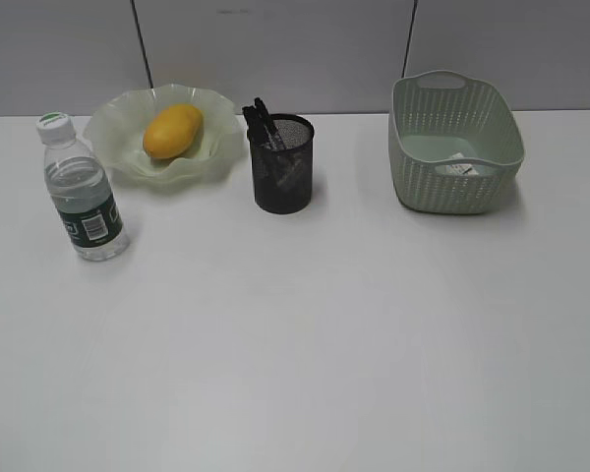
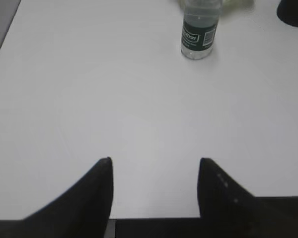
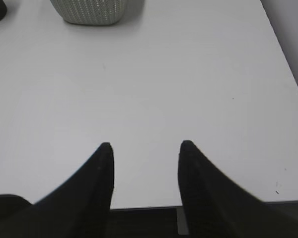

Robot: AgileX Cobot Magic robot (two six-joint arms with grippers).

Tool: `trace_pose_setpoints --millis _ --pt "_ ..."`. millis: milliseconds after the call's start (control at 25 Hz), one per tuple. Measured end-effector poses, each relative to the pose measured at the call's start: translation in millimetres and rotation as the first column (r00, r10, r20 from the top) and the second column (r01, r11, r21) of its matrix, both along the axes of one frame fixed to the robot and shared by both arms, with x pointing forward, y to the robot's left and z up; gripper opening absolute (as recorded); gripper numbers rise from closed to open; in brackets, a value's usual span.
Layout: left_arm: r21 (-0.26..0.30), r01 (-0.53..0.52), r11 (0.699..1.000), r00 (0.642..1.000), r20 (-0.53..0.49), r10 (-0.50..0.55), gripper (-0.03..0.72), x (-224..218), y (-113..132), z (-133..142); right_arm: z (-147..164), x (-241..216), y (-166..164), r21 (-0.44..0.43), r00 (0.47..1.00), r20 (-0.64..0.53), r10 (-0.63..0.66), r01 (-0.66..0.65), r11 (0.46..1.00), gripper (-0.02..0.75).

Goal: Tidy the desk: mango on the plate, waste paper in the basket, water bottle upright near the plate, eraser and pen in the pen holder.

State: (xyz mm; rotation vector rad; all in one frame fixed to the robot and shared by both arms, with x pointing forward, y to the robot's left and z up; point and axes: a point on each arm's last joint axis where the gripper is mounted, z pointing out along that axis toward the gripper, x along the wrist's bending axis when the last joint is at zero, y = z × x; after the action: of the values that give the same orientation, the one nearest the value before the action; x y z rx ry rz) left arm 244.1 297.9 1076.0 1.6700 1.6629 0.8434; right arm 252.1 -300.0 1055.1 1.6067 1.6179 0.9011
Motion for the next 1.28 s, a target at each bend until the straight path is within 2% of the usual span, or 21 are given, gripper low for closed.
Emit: trace_pose_setpoints --millis 120,320,400,760,1000,1280 --pt "-0.005 0.003 1.0 1.0 0.019 -0.003 0.418 -5 -1 -12 0 0 0 0.0 1.0 0.0 0.0 0.0 1.0 0.351" --pt "-0.005 0.004 1.0 0.985 0.17 -0.003 0.418 -15 -2 -15 0 0 0 0.0 1.0 0.0 0.0 0.0 1.0 0.351" --pt "-0.01 -0.002 1.0 0.983 0.184 0.004 0.417 -15 -2 -17 0 0 0 0.0 1.0 0.0 0.0 0.0 1.0 0.351" --pt "-0.028 0.029 0.999 0.982 0.189 -0.023 0.407 -15 -1 -17 0 0 0 0.0 1.0 0.001 0.0 0.0 1.0 0.351" --pt "-0.031 0.023 0.999 0.982 0.188 -0.017 0.401 -15 -1 -18 0 -18 -1 0.005 0.994 0.111 0.0 -0.001 1.0 0.351" --pt "-0.033 0.02 0.999 0.982 0.187 -0.013 0.396 -15 0 -18 0 -19 0 0.009 0.993 0.121 0.002 -0.003 1.0 0.351"
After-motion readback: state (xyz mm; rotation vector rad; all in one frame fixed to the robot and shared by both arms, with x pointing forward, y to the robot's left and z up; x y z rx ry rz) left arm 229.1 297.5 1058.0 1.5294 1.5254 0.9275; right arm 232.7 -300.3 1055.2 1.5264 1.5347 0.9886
